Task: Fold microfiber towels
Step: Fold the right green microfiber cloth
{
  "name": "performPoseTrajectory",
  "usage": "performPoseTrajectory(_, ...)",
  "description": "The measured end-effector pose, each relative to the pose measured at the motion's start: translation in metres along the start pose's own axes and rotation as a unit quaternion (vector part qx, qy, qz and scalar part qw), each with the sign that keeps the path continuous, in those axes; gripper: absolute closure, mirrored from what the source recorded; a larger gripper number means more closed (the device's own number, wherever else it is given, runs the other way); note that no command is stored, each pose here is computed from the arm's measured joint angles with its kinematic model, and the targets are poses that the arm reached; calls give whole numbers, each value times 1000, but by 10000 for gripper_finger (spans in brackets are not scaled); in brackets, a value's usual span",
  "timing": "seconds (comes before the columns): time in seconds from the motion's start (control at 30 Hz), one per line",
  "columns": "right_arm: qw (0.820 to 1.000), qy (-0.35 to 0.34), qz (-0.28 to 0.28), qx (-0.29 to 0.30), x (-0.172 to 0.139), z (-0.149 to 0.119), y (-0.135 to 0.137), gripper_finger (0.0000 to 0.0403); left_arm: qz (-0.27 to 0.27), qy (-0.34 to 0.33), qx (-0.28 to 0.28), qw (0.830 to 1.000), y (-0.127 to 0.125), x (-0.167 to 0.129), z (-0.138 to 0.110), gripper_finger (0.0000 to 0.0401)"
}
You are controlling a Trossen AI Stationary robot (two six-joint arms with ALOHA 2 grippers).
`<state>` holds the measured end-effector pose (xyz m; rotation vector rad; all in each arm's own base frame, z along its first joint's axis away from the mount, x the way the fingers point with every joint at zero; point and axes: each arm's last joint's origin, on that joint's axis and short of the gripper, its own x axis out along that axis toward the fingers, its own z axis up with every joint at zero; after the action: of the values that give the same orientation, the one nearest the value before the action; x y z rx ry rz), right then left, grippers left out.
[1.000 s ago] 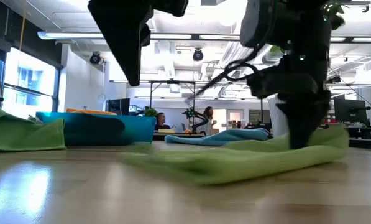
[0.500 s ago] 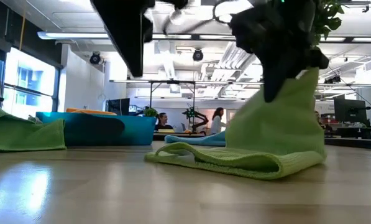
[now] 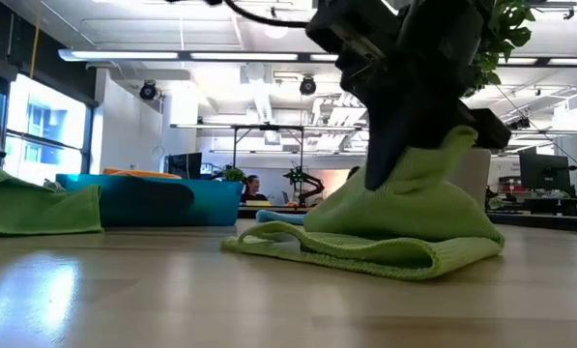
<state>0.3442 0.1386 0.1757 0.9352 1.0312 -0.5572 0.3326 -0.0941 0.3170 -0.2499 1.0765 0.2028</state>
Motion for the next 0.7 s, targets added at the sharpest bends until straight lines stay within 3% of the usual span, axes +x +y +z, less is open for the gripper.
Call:
performPoseTrajectory(0.37, 999, -25, 29, 32, -2, -10, 8, 395, 26, -68, -13, 997, 16, -45, -4, 277)
performPoseTrajectory(0.7, 997, -49, 63, 23, -2, -8, 15, 324, 45, -65, -12, 997, 20, -50, -7, 277)
